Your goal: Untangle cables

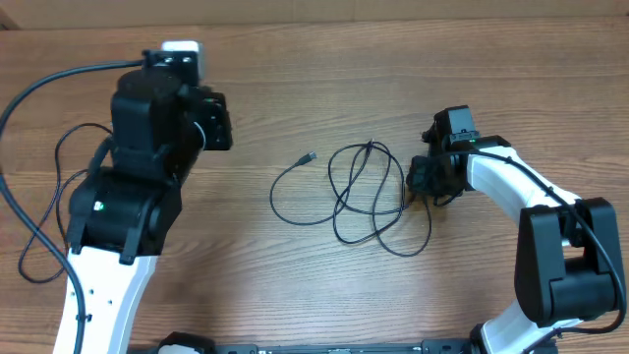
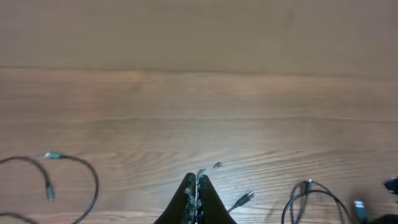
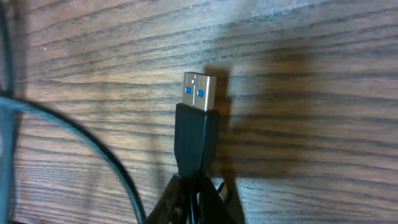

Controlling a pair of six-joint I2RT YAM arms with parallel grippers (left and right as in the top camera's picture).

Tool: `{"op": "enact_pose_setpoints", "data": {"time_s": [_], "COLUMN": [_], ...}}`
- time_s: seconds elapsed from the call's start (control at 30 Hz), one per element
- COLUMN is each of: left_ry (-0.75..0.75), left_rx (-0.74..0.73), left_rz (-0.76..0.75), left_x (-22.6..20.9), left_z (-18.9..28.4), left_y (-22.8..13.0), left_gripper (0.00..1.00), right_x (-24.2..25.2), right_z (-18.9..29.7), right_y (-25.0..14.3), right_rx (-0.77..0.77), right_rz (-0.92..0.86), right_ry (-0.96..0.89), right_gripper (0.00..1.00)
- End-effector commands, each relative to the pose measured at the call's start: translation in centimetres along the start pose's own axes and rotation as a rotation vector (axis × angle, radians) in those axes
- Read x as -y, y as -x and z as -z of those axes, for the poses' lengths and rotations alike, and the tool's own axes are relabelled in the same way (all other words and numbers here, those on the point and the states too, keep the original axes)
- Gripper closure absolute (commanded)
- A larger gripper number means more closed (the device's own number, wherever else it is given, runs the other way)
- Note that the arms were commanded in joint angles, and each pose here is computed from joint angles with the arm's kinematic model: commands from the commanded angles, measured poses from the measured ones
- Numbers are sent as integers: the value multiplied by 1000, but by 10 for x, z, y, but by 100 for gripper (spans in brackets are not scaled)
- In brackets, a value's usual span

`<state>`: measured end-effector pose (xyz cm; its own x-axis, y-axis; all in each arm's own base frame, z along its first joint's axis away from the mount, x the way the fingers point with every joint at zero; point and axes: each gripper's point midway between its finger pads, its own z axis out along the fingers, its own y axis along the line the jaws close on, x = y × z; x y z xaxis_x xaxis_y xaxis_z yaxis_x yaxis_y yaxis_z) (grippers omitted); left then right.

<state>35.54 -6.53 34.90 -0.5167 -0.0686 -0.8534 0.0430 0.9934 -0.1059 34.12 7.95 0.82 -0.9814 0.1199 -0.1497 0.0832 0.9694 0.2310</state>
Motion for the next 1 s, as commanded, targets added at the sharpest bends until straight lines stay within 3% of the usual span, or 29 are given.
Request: {"op": "enact_pose_setpoints", "data": {"time_s": [0.0,0.07,0.6,0.97], "left_ry": [83,89,-442,-447], "left_rx": [-35,-89,-723,-958], "left_rz": [67,95,112,48], "left_x": [-13,-13,87,118], "left_z": [-6,-13,-109,-147], "left_y": [-7,-20,-159,-246], "left_gripper": [96,96,81,70], "right_x": [3,3,-7,-7], "right_z": [-2,-2,-1,-2], "right_y": [2,2,2,3], "right_rx": [10,12,8,8], "right_rz": [0,1,3,4], "right_ry": [-11,-10,47,48], "right_gripper": [95,94,92,96]}}
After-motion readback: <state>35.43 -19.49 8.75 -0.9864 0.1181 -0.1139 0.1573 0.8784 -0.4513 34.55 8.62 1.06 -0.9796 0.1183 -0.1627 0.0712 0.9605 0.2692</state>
